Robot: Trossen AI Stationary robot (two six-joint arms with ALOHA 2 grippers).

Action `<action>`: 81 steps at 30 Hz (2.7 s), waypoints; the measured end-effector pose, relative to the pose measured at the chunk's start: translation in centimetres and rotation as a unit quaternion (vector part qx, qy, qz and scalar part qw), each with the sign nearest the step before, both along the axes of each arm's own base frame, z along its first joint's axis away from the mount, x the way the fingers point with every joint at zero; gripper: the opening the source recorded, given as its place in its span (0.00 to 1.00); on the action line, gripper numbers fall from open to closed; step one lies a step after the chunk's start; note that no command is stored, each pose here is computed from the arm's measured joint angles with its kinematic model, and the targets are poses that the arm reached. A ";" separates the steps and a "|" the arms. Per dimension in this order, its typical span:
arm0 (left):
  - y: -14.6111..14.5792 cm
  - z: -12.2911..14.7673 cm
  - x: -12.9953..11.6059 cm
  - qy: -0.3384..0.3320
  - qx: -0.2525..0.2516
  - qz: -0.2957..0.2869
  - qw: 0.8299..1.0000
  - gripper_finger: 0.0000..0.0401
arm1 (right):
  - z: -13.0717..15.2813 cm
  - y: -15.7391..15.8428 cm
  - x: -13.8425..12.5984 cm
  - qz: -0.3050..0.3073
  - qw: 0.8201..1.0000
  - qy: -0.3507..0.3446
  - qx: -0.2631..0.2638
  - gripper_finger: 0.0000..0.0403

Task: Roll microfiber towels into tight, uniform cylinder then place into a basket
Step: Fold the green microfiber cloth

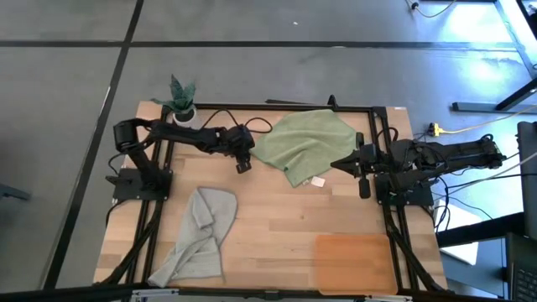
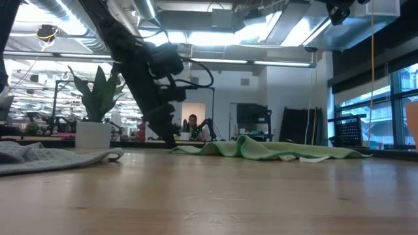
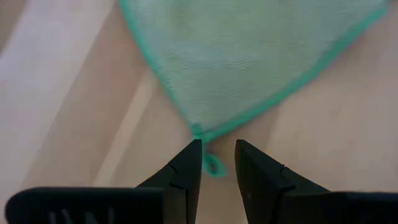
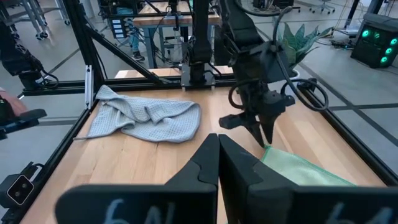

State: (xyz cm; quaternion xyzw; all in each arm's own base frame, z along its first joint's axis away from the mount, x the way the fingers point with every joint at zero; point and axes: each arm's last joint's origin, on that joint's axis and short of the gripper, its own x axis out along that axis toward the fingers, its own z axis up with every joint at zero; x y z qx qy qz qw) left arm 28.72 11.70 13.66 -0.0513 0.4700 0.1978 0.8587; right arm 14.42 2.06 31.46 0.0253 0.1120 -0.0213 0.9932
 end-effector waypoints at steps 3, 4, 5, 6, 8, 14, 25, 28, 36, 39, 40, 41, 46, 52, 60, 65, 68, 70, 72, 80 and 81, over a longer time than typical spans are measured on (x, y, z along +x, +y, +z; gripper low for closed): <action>0.4 0.0 0.0 -0.003 0.003 0.006 1.000 0.22 | 0.0 0.0 0.0 0.000 1.000 0.000 0.001 0.02; 0.5 0.0 -0.1 -0.003 0.003 0.008 1.000 0.22 | 0.0 0.0 0.0 0.000 1.000 0.000 0.001 0.02; 0.6 0.0 -0.2 -0.002 0.003 0.010 1.000 0.22 | 0.0 0.0 0.0 0.000 1.000 0.000 0.001 0.02; 0.7 0.0 -0.2 -0.003 0.004 0.012 1.000 0.22 | 0.0 0.0 0.0 0.000 1.000 0.001 0.000 0.02; 0.9 0.0 -0.3 -0.003 0.003 0.016 1.000 0.22 | 0.0 0.0 0.0 0.000 1.000 0.002 0.000 0.02; 1.2 -0.3 -0.4 -0.005 -0.015 0.012 1.000 0.22 | -0.5 0.0 -0.1 -0.001 1.000 0.027 -0.003 0.02; 1.3 -2.0 0.1 0.002 -0.034 0.035 0.999 0.22 | -0.5 0.0 -0.1 0.000 1.000 0.029 -0.003 0.02; 1.3 -2.0 0.1 0.003 -0.032 0.033 0.999 0.22 | -0.5 0.0 -0.2 0.000 1.000 0.029 -0.004 0.02; 1.3 -2.1 0.1 0.003 -0.034 0.037 0.999 0.07 | -0.5 0.0 -0.1 0.000 1.000 0.029 -0.004 0.02; 1.3 -2.2 0.1 -0.002 -0.044 0.058 0.997 0.01 | -0.5 0.0 -0.1 0.000 1.000 0.029 -0.005 0.02; 1.3 -2.2 0.1 -0.003 -0.046 0.061 0.997 0.01 | -0.5 0.0 -0.1 0.000 1.000 0.029 -0.005 0.02; 1.3 -2.2 0.1 -0.004 -0.047 0.063 0.997 0.01 | -0.5 0.0 -0.1 0.000 1.000 0.029 -0.005 0.02; 1.1 -1.8 0.2 -0.012 -0.048 0.066 0.997 0.00 | -0.5 0.0 -0.1 0.000 1.000 0.029 -0.006 0.02; 0.7 -0.7 -0.1 -0.025 -0.064 0.053 0.996 0.00 | -0.5 0.0 -0.1 0.001 1.000 0.029 -0.007 0.02; 0.2 2.3 -0.5 -0.079 -0.079 0.026 0.993 0.00 | -0.6 0.0 -0.1 0.000 1.000 0.029 -0.008 0.02; -0.1 4.5 -1.4 -0.095 -0.074 0.021 0.992 0.00 | -0.9 0.0 0.1 0.003 0.999 0.034 -0.018 0.02; -0.4 5.7 -2.1 -0.101 -0.071 0.019 0.992 0.00 | -1.3 0.1 0.8 0.004 0.998 0.050 -0.023 0.02; -0.6 6.5 -2.5 -0.105 -0.069 0.018 0.992 0.00 | -1.6 0.2 1.2 0.004 0.998 0.061 -0.026 0.02; -0.9 7.2 -3.1 -0.106 -0.069 0.018 0.992 0.00 | -1.9 0.3 1.7 0.004 0.997 0.073 -0.028 0.02; -1.6 9.2 -4.7 -0.117 -0.063 0.019 0.991 0.00 | -2.7 0.8 4.0 0.004 0.997 0.074 -0.024 0.02; -1.7 9.3 -4.7 -0.118 -0.061 0.019 0.991 0.00 | -2.7 0.8 4.3 0.007 0.997 0.072 -0.021 0.02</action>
